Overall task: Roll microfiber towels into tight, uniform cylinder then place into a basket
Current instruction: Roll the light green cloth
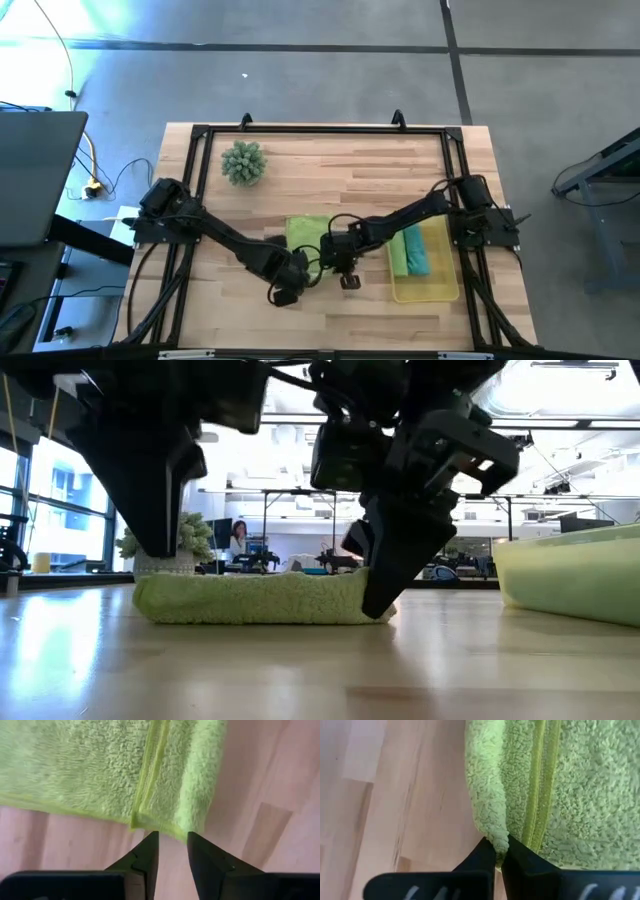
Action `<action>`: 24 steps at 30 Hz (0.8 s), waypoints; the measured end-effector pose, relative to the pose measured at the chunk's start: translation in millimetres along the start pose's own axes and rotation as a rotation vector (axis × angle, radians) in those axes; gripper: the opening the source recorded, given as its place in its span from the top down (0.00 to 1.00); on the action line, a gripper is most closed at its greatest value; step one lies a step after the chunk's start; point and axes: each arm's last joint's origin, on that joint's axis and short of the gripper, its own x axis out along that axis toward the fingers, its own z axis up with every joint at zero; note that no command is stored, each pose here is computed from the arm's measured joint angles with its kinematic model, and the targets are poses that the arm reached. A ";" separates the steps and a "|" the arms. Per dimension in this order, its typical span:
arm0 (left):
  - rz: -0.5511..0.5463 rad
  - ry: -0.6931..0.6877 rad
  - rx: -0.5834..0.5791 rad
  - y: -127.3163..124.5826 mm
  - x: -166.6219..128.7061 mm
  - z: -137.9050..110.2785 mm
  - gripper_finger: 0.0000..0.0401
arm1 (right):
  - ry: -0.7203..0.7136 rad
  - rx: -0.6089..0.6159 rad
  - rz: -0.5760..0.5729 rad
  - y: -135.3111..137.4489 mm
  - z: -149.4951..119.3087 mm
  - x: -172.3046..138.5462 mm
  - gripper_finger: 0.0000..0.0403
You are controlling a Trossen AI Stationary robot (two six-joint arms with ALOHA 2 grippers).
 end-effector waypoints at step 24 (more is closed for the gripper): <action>0.187 -0.310 0.246 -20.0 20.1 -25.9 0.50 | 0.021 0.180 0.082 -21.9 -0.2 -5.7 1.00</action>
